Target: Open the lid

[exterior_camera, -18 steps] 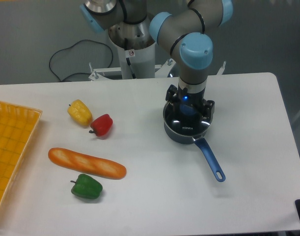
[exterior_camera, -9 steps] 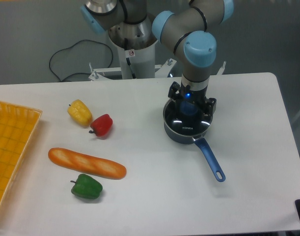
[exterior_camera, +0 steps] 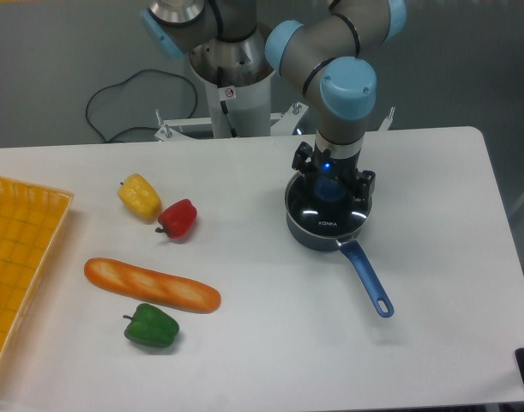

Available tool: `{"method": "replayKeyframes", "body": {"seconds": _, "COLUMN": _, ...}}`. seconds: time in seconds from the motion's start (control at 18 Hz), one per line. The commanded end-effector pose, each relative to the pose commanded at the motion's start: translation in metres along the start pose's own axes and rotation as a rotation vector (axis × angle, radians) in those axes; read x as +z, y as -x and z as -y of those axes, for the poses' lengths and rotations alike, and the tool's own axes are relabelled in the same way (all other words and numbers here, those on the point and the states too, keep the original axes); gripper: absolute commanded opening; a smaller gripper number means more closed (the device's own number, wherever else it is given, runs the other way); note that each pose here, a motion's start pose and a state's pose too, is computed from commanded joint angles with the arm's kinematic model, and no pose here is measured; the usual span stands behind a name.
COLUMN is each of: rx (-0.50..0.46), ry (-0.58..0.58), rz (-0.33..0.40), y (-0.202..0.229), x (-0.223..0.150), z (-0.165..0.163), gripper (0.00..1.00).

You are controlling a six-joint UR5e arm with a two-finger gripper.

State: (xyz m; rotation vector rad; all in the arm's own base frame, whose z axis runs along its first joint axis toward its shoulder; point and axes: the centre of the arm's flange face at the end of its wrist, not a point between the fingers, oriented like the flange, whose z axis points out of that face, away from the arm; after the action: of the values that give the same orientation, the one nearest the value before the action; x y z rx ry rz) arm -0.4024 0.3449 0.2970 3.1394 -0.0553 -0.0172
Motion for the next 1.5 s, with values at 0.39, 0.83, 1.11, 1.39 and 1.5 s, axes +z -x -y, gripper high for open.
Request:
{"method": "replayKeyframes", "body": {"seconds": 0.39, "rx": 0.003, "ry": 0.03, "rz": 0.005, "y": -0.0011, "x": 0.0028, "z": -0.0028, "gripper": 1.0}}
{"method": "replayKeyframes", "body": {"seconds": 0.83, "rx": 0.008, "ry": 0.032, "rz": -0.001, "y": -0.0023, "x": 0.0041, "z": -0.0007, "gripper": 0.93}}
{"method": "replayKeyframes", "body": {"seconds": 1.11, "rx": 0.011, "ry": 0.039, "rz": -0.016, "y": -0.0043, "x": 0.0059, "z": 0.0001, "gripper": 0.88}}
{"method": "replayKeyframes", "body": {"seconds": 1.39, "rx": 0.013, "ry": 0.046, "rz": -0.031, "y": -0.0047, "x": 0.0055, "z": 0.0008, "gripper": 0.84}}
{"method": "replayKeyframes", "body": {"seconds": 1.5, "rx": 0.014, "ry": 0.051, "rz": -0.042, "y": -0.0048, "x": 0.0057, "z": 0.0007, "gripper": 0.81}}
